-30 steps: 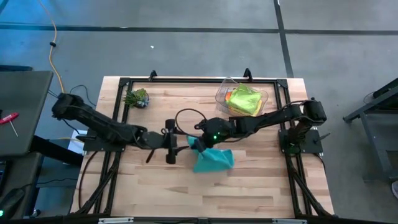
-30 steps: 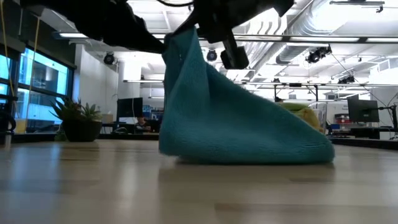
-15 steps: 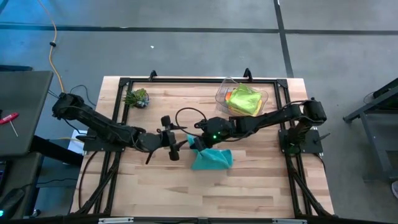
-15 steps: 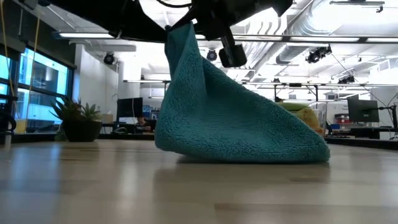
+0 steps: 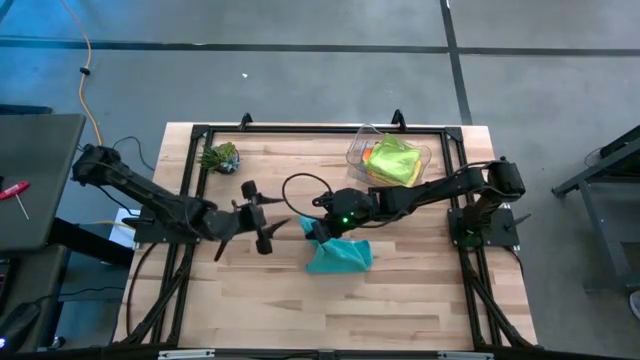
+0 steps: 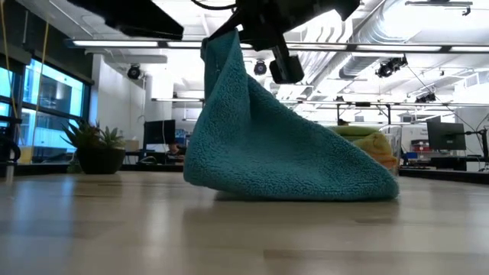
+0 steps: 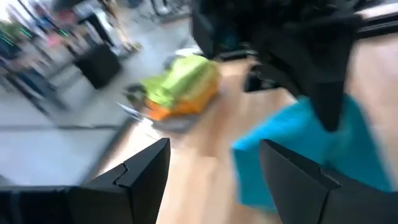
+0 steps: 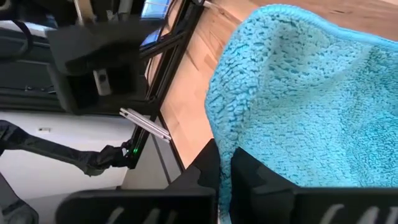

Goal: Fold microfiber towels
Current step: Fold the blue microfiber towel

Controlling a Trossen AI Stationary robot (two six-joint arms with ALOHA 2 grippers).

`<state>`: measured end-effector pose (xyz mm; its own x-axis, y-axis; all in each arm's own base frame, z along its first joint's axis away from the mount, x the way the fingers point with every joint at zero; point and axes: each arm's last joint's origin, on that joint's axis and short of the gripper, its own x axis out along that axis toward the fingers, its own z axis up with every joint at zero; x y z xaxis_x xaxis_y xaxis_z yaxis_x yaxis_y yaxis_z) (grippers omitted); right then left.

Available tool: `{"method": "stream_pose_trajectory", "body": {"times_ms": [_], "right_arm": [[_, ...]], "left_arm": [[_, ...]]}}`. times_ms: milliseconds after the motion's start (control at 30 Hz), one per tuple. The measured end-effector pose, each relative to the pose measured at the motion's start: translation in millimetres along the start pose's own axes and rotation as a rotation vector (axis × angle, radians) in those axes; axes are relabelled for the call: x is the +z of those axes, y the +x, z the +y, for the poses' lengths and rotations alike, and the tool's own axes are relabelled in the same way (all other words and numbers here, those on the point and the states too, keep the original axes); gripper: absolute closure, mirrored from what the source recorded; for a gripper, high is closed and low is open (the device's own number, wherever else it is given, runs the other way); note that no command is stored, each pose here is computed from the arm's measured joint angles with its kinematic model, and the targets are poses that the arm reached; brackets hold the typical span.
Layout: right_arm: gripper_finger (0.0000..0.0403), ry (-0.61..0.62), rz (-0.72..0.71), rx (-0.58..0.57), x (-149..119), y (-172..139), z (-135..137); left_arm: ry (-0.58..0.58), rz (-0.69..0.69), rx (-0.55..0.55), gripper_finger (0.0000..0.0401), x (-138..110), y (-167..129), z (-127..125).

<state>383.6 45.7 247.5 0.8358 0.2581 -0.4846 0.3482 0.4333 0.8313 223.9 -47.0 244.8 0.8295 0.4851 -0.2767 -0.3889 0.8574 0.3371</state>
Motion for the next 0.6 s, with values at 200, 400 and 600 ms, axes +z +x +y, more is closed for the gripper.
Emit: {"method": "stream_pose_trajectory", "body": {"times_ms": [200, 400, 600], "right_arm": [[0.0403, 0.005, -0.012, 0.002, 1, 0, 1], [0.0403, 0.010, -0.013, 0.005, 1, 0, 1], [0.0403, 0.017, -0.013, 0.005, 1, 0, 1]], "left_arm": [[-0.140, 0.058, -0.114, 0.0165, -15, 12, -16], [-0.193, 0.014, -0.026, 0.0165, -22, 32, -39], [-0.216, -0.039, 0.130, 0.0165, -19, 32, -42]]}}
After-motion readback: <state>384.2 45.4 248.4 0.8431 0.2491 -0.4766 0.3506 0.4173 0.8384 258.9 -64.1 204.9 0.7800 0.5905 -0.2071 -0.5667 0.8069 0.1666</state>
